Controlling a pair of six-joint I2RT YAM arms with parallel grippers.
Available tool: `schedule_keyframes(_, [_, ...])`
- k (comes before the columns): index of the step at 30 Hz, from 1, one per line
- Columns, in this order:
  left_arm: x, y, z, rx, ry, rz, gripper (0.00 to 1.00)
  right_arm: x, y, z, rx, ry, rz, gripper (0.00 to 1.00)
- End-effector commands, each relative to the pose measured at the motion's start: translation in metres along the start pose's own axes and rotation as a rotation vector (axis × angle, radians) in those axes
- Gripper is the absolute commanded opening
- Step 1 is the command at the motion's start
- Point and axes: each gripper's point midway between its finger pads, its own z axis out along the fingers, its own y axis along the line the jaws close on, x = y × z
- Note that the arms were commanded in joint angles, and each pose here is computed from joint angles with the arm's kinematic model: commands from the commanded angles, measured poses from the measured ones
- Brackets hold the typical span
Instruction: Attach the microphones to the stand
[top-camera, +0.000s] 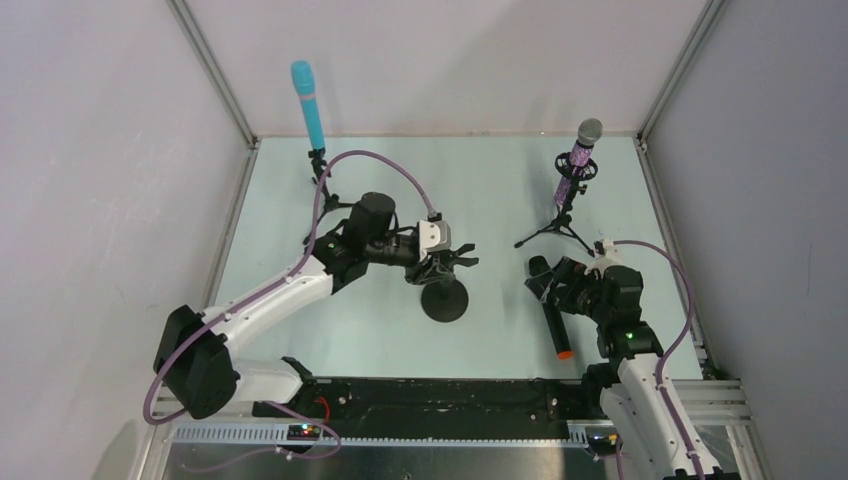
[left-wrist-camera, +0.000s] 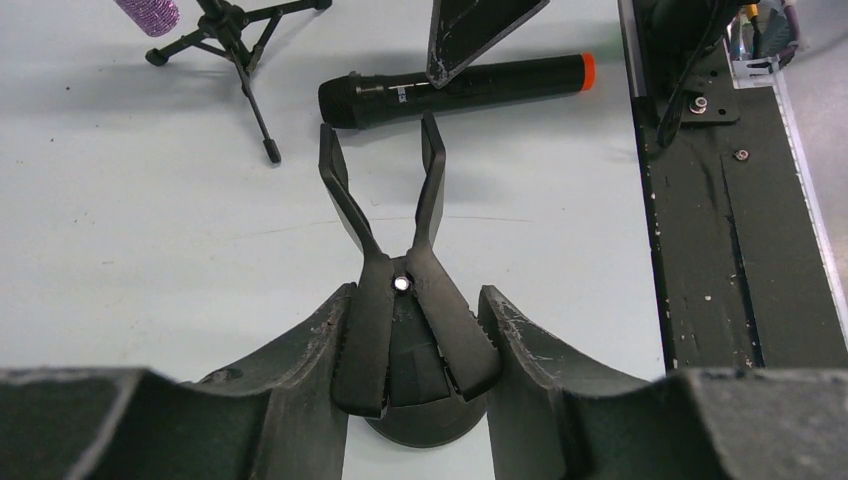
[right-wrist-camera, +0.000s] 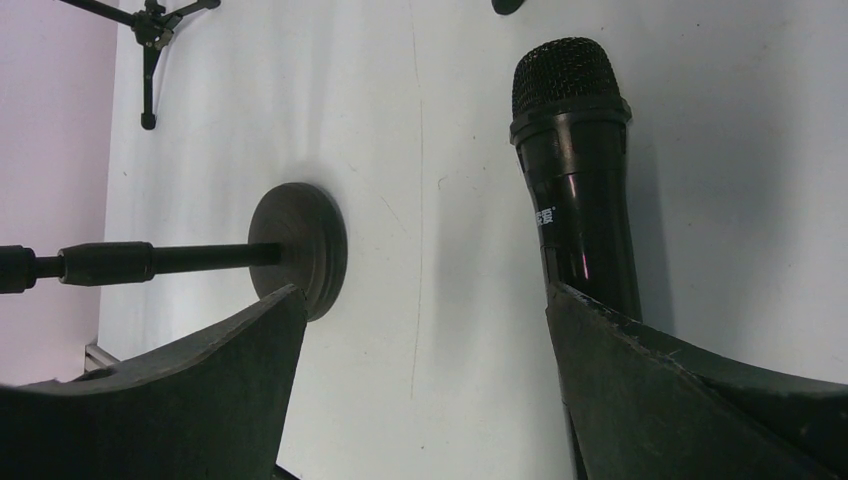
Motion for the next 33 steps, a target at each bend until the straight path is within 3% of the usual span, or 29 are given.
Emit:
schedule_keyframes(1, [-0.035, 0.004, 0.001, 0.028, -0.084, 0.113, 0.01, -0.018, 0.009, -0.002, -0.01, -0.049, -0.035, 0.94])
schedule_keyframes(3, [-0.032, 0.006, 0.001, 0.02, -0.075, 0.11, 0.06, -0.018, 0.008, -0.002, -0.008, -0.049, -0.034, 0.94])
schedule_keyframes(5, [-0.03, 0.008, 0.002, 0.012, -0.068, 0.104, 0.18, -0.018, 0.008, -0.002, -0.008, -0.049, -0.033, 0.94])
schedule_keyframes(7, [-0.029, 0.009, 0.002, 0.003, -0.06, 0.099, 0.35, -0.019, 0.009, -0.001, -0.011, -0.049, -0.031, 0.94])
schedule_keyframes(8, [-0.029, 0.009, 0.001, 0.001, -0.058, 0.101, 0.49, -0.019, 0.009, 0.0, -0.012, -0.047, -0.031, 0.94])
schedule_keyframes(10, [-0.029, 0.012, 0.001, -0.01, -0.055, 0.109, 0.62, -0.018, 0.009, 0.0, -0.013, -0.044, -0.026, 0.94])
schedule_keyframes(17, [-0.031, 0.017, -0.004, -0.052, -0.05, 0.13, 0.98, -0.019, 0.009, 0.0, -0.012, -0.049, -0.019, 0.94])
schedule_keyframes(27, [-0.065, 0.021, -0.017, -0.092, -0.111, 0.171, 1.0, -0.019, 0.01, 0.0, -0.014, -0.047, -0.017, 0.94])
schedule_keyframes(33, [-0.108, 0.019, -0.039, -0.16, -0.223, 0.204, 1.0, -0.018, 0.009, -0.001, -0.006, -0.042, -0.01, 0.94])
